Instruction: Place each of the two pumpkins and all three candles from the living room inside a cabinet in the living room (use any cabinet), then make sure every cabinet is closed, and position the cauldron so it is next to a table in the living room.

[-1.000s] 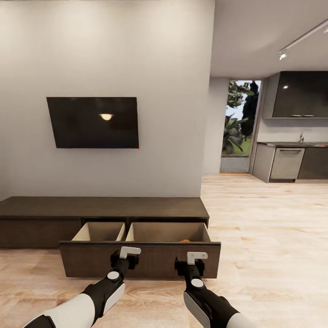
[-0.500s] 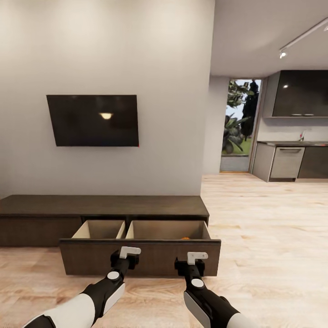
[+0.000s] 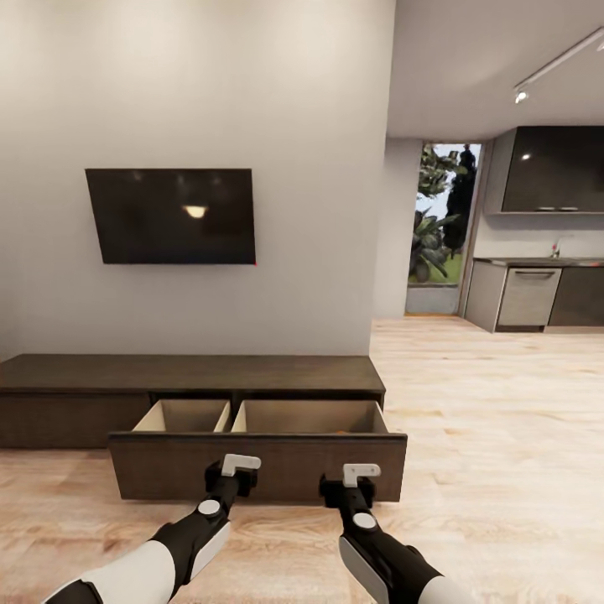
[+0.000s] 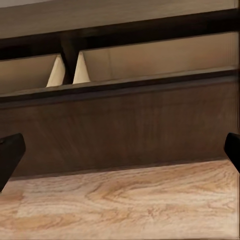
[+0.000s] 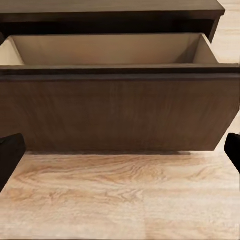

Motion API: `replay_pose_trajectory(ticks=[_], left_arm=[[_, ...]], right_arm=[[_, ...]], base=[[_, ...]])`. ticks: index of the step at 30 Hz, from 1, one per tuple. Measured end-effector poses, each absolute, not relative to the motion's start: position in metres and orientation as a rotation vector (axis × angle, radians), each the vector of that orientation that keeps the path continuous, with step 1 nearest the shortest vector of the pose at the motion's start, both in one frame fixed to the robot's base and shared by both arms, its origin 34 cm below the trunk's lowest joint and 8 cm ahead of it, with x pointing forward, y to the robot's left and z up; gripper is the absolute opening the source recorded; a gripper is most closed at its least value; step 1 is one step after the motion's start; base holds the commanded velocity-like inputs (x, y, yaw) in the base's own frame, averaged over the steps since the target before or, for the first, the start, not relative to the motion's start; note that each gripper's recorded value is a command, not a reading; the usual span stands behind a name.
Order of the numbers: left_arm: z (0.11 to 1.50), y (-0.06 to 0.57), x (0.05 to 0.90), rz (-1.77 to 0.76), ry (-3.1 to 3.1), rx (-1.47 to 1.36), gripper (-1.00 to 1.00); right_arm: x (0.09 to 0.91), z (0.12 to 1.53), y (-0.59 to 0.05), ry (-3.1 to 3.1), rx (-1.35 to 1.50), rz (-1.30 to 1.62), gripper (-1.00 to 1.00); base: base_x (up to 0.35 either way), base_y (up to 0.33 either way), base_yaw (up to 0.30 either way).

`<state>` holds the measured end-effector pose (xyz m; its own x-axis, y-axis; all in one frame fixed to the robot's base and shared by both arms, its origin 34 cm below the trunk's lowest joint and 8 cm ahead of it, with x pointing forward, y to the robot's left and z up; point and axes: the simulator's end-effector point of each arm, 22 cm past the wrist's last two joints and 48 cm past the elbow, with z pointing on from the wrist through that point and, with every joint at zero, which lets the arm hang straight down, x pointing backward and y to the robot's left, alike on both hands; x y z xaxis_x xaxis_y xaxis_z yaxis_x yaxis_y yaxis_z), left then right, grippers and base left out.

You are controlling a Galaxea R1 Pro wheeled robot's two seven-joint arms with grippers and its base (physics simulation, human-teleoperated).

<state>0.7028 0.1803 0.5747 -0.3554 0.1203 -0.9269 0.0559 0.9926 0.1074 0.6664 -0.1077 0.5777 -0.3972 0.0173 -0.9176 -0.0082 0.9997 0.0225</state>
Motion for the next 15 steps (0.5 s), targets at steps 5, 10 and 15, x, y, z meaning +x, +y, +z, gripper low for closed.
replay_pose_trajectory(ticks=[5,10,15], left_arm=[[0.564,0.178,0.7,0.057,1.936,0.135,1.0],[0.552,0.177,0.698,0.055,1.937,0.137,1.0],[0.541,0.176,0.695,0.054,1.939,0.137,1.0]], right_arm=[[0.664,0.567,-0.1,1.978,-0.02,0.073,1.0],[0.662,0.556,-0.098,1.977,-0.026,0.084,1.0],[0.659,0.546,-0.097,1.977,-0.025,0.087,1.0]], base=[[0.0,0.0,0.0],[0.0,0.0,0.0],[0.0,0.0,0.0]])
